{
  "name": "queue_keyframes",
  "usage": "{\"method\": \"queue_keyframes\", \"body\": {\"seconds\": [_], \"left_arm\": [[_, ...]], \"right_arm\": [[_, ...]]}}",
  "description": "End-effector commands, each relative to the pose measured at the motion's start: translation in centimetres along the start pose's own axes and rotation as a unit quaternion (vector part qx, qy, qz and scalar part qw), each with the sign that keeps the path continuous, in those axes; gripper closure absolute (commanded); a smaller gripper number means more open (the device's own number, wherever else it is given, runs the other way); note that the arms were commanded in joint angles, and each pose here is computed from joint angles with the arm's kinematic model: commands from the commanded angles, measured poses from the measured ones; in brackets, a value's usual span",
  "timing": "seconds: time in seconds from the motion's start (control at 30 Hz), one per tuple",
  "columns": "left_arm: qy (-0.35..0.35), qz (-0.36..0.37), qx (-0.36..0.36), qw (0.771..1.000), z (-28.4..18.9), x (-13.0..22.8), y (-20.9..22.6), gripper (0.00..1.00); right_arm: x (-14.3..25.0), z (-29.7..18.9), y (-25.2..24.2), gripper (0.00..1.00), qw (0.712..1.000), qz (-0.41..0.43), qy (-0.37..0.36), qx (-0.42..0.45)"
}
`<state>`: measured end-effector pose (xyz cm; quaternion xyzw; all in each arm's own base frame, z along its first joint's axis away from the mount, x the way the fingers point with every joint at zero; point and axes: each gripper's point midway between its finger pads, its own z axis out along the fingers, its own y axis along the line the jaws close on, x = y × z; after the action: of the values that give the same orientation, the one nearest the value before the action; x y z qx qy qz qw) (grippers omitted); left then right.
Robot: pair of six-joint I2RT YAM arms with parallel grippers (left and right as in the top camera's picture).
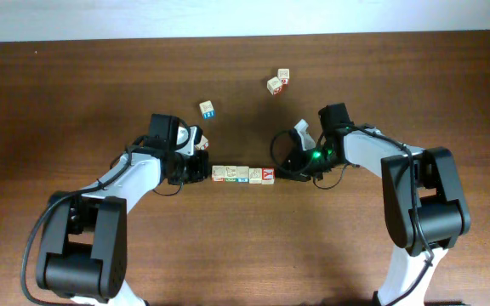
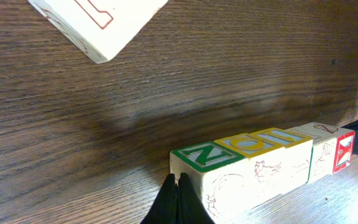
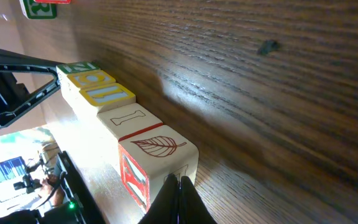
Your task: Rotate 5 blocks
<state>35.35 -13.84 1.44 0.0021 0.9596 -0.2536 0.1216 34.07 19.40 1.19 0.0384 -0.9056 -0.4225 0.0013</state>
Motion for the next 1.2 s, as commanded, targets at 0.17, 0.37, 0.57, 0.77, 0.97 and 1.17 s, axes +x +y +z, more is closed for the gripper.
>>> {"method": "queue_keyframes", "body": {"seconds": [0.17, 0.37, 0.57, 0.77, 0.97, 1.17], "left_arm": [[0.003, -0.002, 0.01, 1.0, 0.2, 0.0, -0.4, 1.0], [0.003, -0.002, 0.01, 1.0, 0.2, 0.0, -0.4, 1.0], [0.004, -0.002, 0.01, 1.0, 0.2, 0.0, -0.4, 1.0], [0.01, -0.004, 0.013, 1.0, 0.2, 0.3, -0.5, 1.0], [0.011, -0.004, 0.018, 1.0, 0.2, 0.3, -0.7, 1.0], [0.01, -0.003, 0.018, 1.0, 0.2, 0.3, -0.7, 1.0]], "right_arm": [[0.3, -0.1, 1.9, 0.96, 0.999, -0.014, 0.004, -0.028], [0.1, -0.3, 2.6, 0.96, 0.999, -0.019, 0.001, -0.039], [-0.2, -0.4, 3.3, 0.96, 0.999, -0.029, -0.001, -0.042], [-0.5, 0.0, 4.8, 0.96, 0.998, -0.05, 0.003, -0.045], [-0.9, 0.0, 6.0, 0.96, 0.997, -0.062, 0.005, -0.046], [-1.3, -0.3, 6.6, 0.96, 0.997, -0.062, 0.006, -0.046]]}}
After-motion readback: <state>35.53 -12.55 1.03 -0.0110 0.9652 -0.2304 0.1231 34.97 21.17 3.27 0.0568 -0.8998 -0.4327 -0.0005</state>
